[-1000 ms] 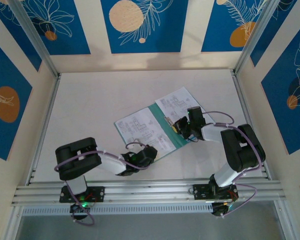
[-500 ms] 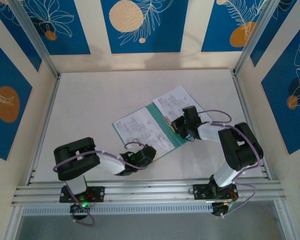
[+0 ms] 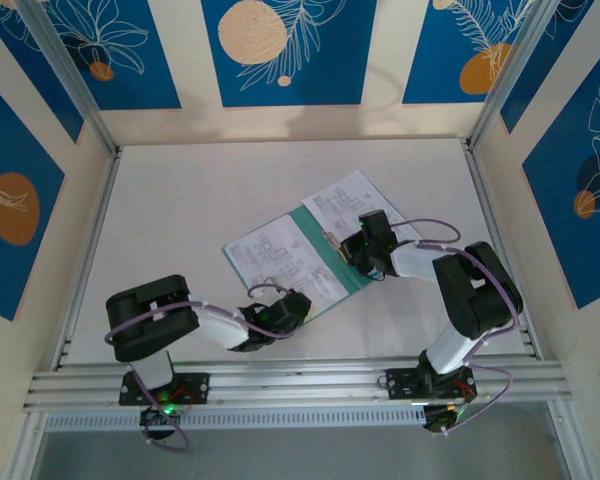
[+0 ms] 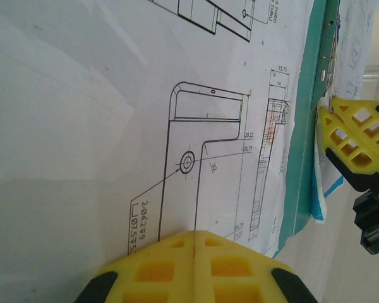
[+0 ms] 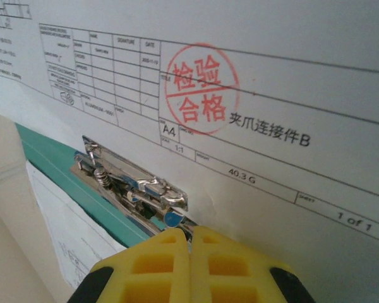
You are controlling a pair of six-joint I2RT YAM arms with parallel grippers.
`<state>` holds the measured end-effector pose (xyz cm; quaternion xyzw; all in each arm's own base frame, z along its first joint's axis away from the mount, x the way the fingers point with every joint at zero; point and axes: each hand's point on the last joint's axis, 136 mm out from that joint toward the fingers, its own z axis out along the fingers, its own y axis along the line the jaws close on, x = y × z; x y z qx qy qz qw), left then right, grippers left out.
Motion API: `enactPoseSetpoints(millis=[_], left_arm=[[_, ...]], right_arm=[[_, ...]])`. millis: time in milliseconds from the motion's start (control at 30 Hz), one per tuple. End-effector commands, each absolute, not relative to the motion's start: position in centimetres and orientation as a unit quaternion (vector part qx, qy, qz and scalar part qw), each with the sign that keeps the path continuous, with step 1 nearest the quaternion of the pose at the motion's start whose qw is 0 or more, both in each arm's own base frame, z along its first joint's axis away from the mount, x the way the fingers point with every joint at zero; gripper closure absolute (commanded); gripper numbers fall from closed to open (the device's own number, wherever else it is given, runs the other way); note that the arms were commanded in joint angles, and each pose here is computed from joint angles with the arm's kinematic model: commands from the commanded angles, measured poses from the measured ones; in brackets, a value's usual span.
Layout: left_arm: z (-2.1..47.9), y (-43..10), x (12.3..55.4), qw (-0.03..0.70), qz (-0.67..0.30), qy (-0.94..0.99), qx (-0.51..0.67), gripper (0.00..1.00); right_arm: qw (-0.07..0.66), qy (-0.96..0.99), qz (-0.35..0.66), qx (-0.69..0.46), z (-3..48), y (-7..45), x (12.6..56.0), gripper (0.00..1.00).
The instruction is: Put the files into the folder
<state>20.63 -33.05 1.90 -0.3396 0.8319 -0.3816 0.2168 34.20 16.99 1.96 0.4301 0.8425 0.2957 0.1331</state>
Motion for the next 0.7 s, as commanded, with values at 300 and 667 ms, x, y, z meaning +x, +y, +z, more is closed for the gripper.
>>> enactPoseSetpoints(millis=[300, 667], left_arm=[[-3.6, -27.9, 17.8, 0.196, -0.259, 0.893, -0.313, 0.96], [-3.7, -27.9, 17.9, 0.193, -0.258, 0.894, -0.312, 0.96]], right_arm=[[0.094, 0.860, 0.116, 0.487, -4.4, 11.7, 29.5, 1.00], [0.072, 0.869, 0.060, 0.486, -5.2, 11.6, 27.8, 1.00]])
